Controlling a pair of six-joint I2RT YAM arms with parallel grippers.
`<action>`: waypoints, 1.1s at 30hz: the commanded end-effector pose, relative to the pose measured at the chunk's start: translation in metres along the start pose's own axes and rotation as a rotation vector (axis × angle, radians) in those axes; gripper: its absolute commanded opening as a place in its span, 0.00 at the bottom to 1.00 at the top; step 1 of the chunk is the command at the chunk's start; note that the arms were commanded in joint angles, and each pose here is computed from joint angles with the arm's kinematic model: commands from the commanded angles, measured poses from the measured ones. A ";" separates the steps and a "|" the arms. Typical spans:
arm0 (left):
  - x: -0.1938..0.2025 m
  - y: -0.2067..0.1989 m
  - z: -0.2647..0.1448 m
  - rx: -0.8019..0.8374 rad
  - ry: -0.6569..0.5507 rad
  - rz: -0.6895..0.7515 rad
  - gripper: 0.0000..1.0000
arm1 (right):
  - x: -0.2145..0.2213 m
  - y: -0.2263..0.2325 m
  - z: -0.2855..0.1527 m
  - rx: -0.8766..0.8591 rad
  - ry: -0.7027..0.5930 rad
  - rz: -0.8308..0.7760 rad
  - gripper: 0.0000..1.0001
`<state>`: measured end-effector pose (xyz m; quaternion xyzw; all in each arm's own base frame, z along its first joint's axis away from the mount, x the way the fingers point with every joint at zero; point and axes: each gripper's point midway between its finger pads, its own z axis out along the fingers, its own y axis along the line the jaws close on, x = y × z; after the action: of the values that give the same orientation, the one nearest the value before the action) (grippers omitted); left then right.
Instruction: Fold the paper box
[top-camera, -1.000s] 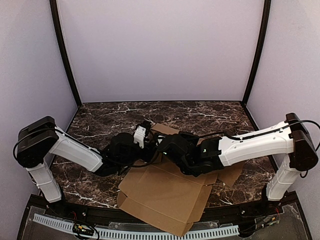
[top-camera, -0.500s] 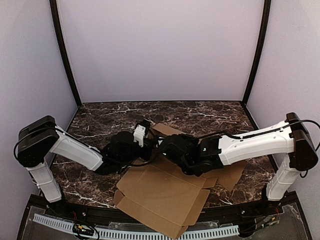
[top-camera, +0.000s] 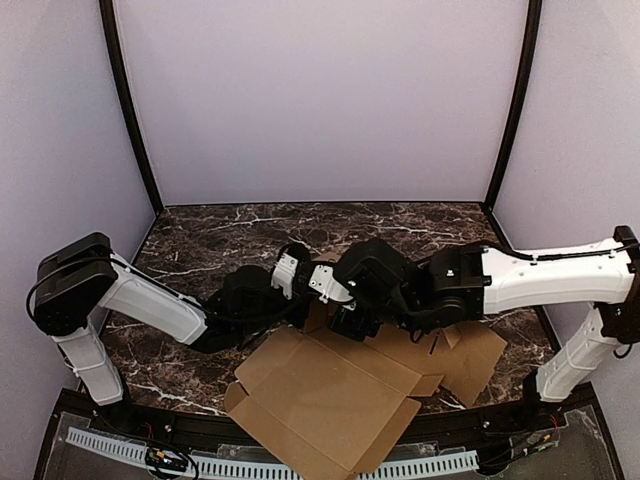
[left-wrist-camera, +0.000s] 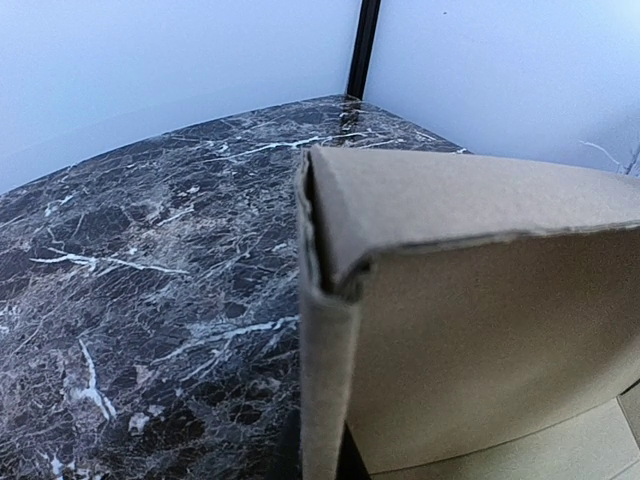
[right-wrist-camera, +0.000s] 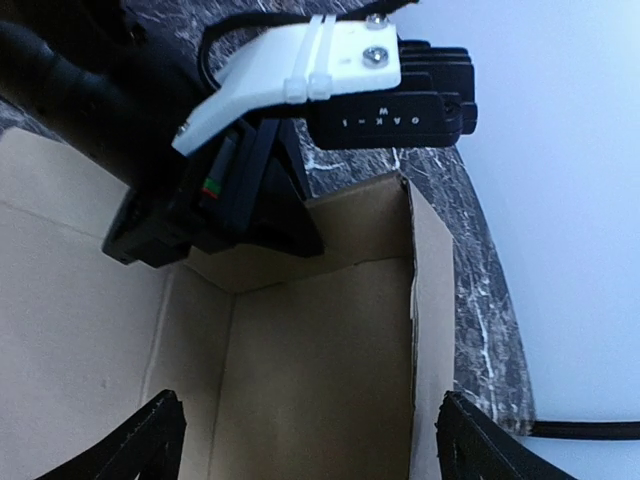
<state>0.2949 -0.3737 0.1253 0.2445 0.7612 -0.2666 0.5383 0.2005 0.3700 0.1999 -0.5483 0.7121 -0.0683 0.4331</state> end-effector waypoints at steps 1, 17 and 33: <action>-0.012 -0.004 -0.007 0.027 -0.035 -0.030 0.01 | -0.030 0.008 -0.045 -0.197 -0.142 0.136 0.88; -0.007 -0.009 -0.015 0.063 -0.007 0.048 0.01 | -0.031 -0.047 -0.090 -0.176 -0.195 0.326 0.93; 0.006 -0.042 -0.027 0.285 -0.081 0.272 0.01 | -0.045 -0.063 -0.026 -0.304 -0.211 0.569 0.56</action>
<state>0.2527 -0.3764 0.1227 0.3715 0.6865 -0.2965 0.5503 0.2271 0.3542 0.2757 -0.4049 0.7964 0.1533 0.4224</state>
